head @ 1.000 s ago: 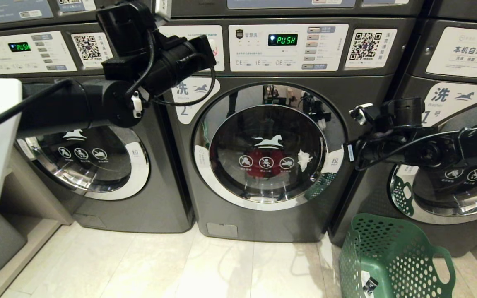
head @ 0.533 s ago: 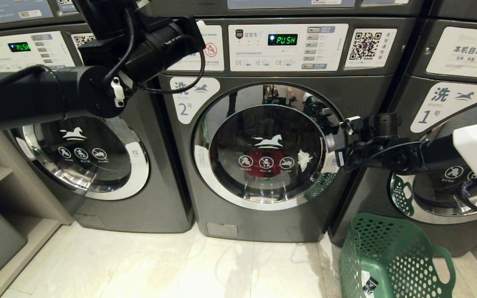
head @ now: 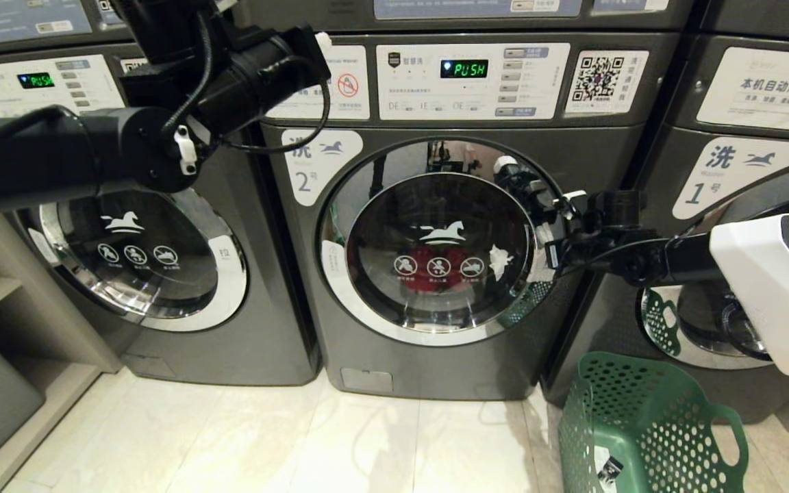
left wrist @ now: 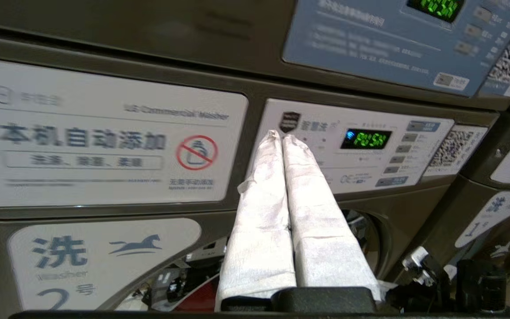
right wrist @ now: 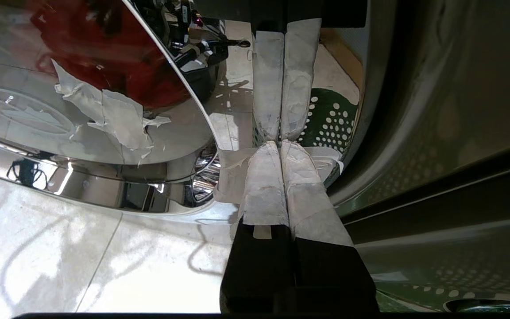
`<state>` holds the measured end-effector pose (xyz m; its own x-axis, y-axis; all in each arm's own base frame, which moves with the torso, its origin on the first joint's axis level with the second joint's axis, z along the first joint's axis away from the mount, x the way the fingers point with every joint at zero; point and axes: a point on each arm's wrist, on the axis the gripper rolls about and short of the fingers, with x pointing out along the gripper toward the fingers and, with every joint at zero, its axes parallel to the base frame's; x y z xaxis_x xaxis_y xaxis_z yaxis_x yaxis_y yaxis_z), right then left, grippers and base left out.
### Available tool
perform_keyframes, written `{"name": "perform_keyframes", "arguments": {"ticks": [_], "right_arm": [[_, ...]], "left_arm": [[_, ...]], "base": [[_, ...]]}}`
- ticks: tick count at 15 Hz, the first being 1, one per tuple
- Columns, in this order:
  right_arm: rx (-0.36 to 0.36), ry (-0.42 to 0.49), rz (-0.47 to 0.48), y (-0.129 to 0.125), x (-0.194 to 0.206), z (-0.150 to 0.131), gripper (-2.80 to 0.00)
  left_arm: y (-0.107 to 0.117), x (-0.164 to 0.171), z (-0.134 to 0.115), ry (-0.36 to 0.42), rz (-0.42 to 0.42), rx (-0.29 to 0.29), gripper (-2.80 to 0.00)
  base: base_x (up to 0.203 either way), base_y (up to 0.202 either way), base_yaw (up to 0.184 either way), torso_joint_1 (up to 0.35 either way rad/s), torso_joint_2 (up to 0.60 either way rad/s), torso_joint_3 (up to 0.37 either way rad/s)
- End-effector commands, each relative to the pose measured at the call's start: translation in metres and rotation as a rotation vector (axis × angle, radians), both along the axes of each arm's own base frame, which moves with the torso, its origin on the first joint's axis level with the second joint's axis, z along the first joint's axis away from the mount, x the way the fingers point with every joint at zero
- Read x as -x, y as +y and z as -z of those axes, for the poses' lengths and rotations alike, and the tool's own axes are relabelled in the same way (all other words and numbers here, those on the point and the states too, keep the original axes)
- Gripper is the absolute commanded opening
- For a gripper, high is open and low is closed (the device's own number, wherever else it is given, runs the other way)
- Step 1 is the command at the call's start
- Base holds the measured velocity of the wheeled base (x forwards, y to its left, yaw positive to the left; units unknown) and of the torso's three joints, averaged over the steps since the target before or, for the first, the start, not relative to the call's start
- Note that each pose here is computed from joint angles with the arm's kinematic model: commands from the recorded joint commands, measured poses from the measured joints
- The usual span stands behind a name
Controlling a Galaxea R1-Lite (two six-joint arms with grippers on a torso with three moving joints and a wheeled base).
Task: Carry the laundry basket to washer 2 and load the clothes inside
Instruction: Press the washing machine door tightly with the right hand, then press the washing machine switch
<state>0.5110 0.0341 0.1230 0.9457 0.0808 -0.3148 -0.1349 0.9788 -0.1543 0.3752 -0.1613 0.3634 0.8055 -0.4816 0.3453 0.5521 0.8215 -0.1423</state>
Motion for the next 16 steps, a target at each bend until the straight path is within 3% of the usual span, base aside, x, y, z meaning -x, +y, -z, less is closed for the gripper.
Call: {"name": "perform_keyframes", "arguments": {"ticks": [1,3,5,9,12,16], "right_arm": [[0.003,0.012,-0.001,0.0,-0.002,0.009,-2.8],[0.01,0.025,0.002,-0.001,0.008,-0.004,-2.8],[0.011,0.033,-0.001,-0.001,0.03,-0.037,-2.8],[0.01,0.039,-0.022,0.001,0.109,-0.106,-2.8],[0.02,0.142,-0.045,0.001,0.191,-0.099,-2.8],[0.034,0.274,-0.06,-0.008,0.303,-0.034,-2.8]], "left_arm": [[0.004,0.0,-0.002,-0.006,-0.007,0.004,-2.8],[0.008,0.007,-0.01,-0.016,-0.011,0.006,-2.8],[0.016,0.017,-0.02,-0.015,-0.022,0.002,-2.8],[0.04,0.063,-0.034,0.061,-0.035,-0.029,-2.8],[0.058,0.108,-0.013,0.176,-0.033,-0.074,-2.8],[0.08,0.17,0.033,0.301,-0.027,-0.127,-2.8]], "base": [[0.0,0.0,0.0,0.0,0.0,0.0],[0.0,0.0,0.0,0.0,0.0,0.0],[0.0,0.0,0.0,0.0,0.0,0.0],[0.0,0.0,0.0,0.0,0.0,0.0],[0.0,0.0,0.0,0.0,0.0,0.0],[0.0,0.0,0.0,0.0,0.0,0.0]]}}
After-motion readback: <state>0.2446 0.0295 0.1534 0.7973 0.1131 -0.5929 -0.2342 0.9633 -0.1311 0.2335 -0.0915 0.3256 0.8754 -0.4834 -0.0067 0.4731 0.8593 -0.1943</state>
